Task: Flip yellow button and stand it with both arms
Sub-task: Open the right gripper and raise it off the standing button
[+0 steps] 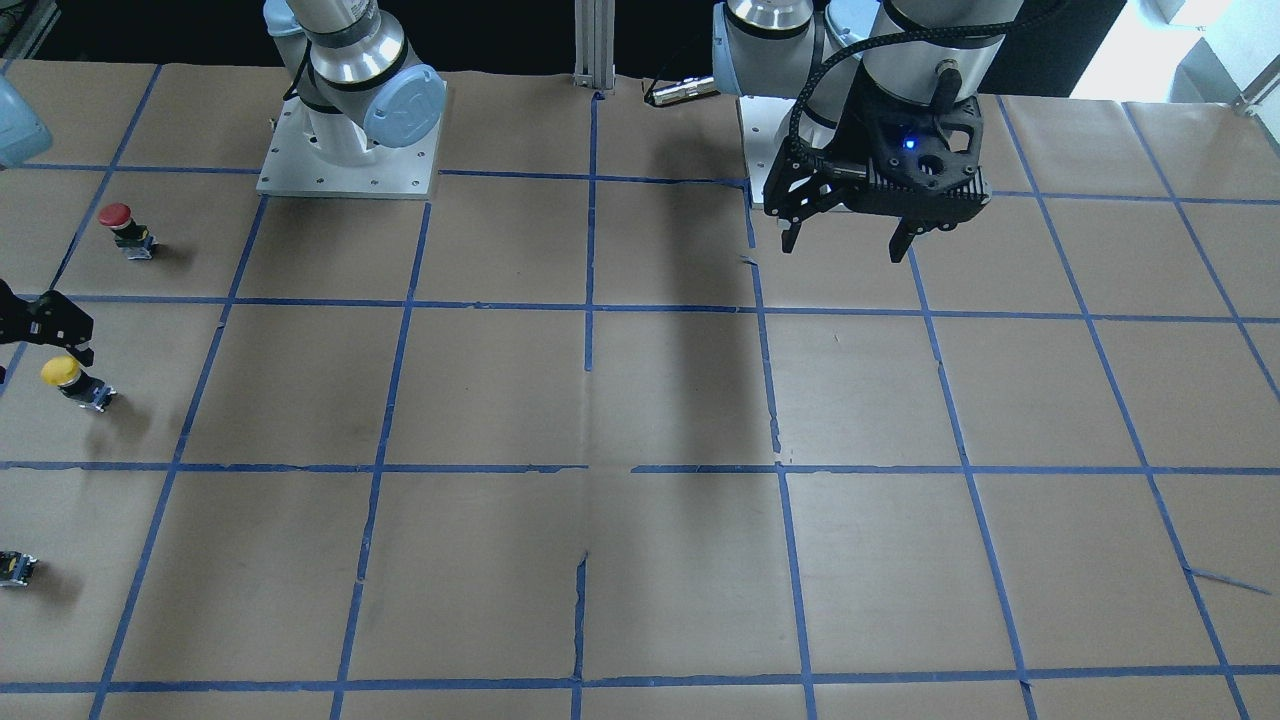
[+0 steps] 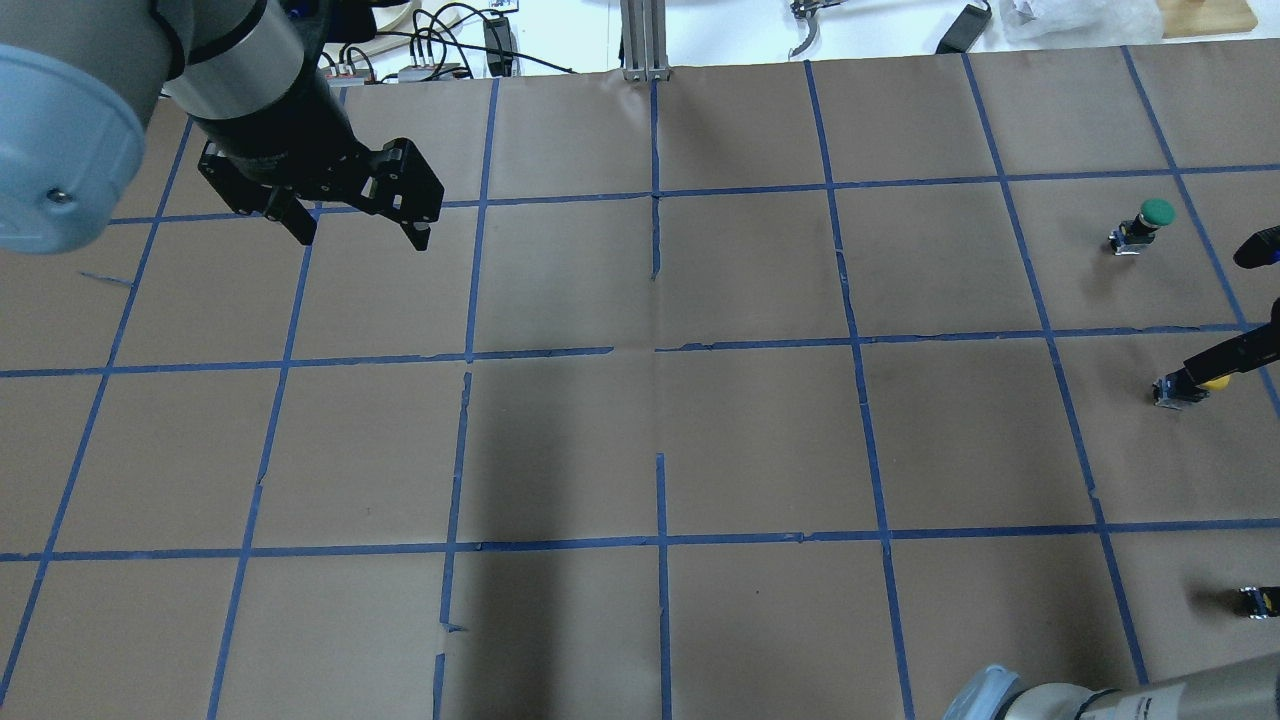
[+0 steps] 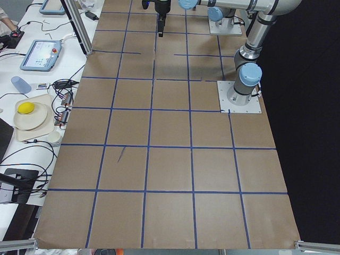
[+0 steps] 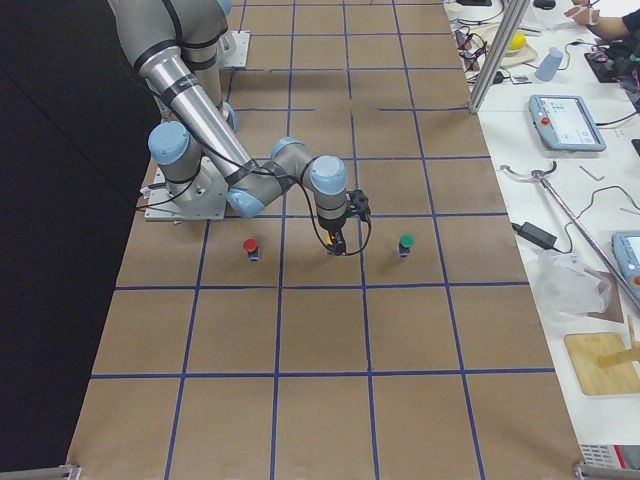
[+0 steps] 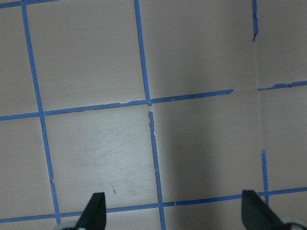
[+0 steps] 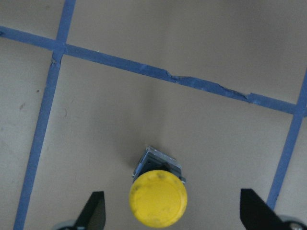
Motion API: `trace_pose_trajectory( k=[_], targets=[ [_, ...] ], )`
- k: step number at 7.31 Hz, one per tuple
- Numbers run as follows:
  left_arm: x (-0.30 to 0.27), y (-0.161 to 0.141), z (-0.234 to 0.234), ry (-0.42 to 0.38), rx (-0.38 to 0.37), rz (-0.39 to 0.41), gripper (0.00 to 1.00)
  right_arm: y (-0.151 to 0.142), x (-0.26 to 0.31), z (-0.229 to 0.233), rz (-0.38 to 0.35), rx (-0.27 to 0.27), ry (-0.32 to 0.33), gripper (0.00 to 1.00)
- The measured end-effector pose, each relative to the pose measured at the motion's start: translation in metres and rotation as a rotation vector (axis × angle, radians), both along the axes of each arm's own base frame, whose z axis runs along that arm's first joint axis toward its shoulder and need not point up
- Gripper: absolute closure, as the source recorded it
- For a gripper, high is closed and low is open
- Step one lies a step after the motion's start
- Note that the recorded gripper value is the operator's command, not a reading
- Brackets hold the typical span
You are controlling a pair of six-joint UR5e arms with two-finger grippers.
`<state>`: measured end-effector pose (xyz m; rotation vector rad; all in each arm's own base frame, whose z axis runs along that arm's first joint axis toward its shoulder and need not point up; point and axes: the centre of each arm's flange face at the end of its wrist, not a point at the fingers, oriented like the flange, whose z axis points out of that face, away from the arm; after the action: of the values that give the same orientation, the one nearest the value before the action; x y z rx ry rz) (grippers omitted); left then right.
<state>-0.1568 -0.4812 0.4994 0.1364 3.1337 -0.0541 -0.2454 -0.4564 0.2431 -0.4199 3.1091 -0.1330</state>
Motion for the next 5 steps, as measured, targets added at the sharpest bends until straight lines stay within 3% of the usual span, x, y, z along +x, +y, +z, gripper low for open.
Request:
trace_pose_trajectory(
  k=[1,3,5],
  targets=[
    [0.005,0.004,-0.004,0.002,0.005,0.01,0.0,0.002,0.002,0.01,-0.013,0.005,0.003,0.0],
    [0.011,0.008,-0.009,0.003,0.009,0.02,0.0,0.008,0.028,0.06,-0.114,0.029,-0.02,0.0],
    [0.012,0.008,-0.008,0.003,0.004,0.021,0.0,0.011,0.097,0.129,-0.233,0.071,-0.051,0.0]
  ],
)
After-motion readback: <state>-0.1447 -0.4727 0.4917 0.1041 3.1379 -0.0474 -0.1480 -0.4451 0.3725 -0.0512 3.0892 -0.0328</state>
